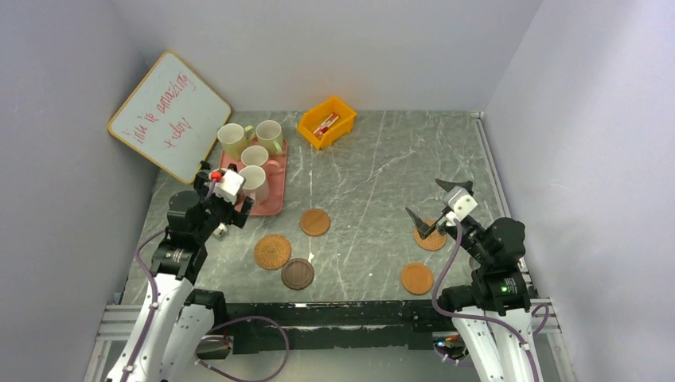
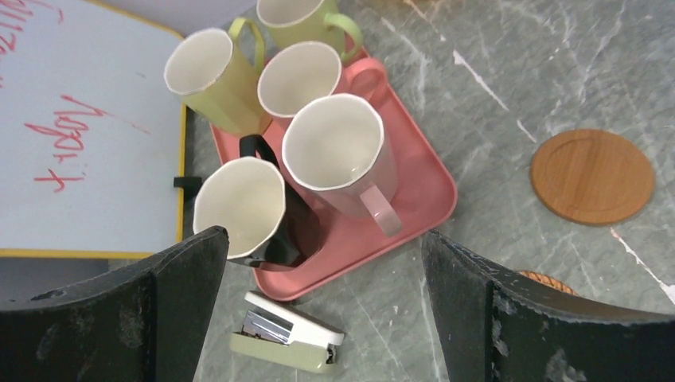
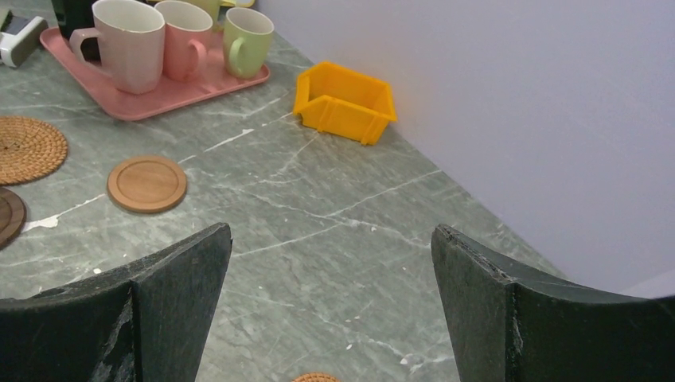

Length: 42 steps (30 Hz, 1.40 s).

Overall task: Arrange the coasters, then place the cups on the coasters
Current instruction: Move the coaster to the center of the board.

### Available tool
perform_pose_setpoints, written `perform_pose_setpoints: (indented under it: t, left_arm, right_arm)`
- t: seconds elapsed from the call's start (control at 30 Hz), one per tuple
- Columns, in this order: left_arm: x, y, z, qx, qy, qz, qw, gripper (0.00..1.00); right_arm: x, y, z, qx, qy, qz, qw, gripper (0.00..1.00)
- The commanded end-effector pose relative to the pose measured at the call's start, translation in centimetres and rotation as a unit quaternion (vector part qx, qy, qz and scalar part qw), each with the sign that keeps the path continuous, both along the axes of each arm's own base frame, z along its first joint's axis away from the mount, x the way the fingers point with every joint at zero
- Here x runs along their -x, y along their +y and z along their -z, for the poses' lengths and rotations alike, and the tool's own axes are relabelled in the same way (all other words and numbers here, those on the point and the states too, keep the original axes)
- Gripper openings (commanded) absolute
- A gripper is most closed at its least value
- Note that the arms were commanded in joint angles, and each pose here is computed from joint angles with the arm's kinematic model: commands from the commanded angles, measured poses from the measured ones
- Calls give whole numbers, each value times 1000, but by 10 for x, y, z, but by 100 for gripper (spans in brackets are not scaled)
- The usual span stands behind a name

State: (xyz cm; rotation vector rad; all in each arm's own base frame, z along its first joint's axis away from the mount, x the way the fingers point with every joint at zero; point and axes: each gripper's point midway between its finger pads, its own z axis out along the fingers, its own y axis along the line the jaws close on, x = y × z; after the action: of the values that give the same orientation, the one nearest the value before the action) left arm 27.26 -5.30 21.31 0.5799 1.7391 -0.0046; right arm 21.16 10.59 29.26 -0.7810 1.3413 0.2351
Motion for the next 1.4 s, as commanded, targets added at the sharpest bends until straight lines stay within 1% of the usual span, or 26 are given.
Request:
perform_pose_setpoints:
  t: [0.0,0.17,0.37,0.5,0.7,1.03,1.2,1.37]
  left_arm:
    - [-17,12,-15,2,-10,-43,999,96]
    - [-25,17,-2,-5,9,-60,998,96]
    - [-29,20,6,-8,26,-69,997,96]
    - [-32,20,13,-9,37,-69,997,96]
    - [-35,19,22,-12,54,-66,996,96]
    - [-32,9,28,-7,65,-35,997,96]
    - [-28,0,34,-6,77,-6,997,96]
    - [-23,-8,31,-2,72,19,997,96]
  right_arm:
    - [-1,2,-3,9,-15,-8,1000,100]
    - [-10,-3,4,10,-1,13,1000,100]
    - [-30,-13,19,18,41,48,998,100]
    - [-37,-13,30,28,65,52,996,100]
    - [-39,-11,37,35,72,49,996,100]
    - [-36,-9,39,39,70,40,996,100]
    - [-36,-8,40,41,72,36,996,100]
    - [-36,-7,42,42,74,34,996,100]
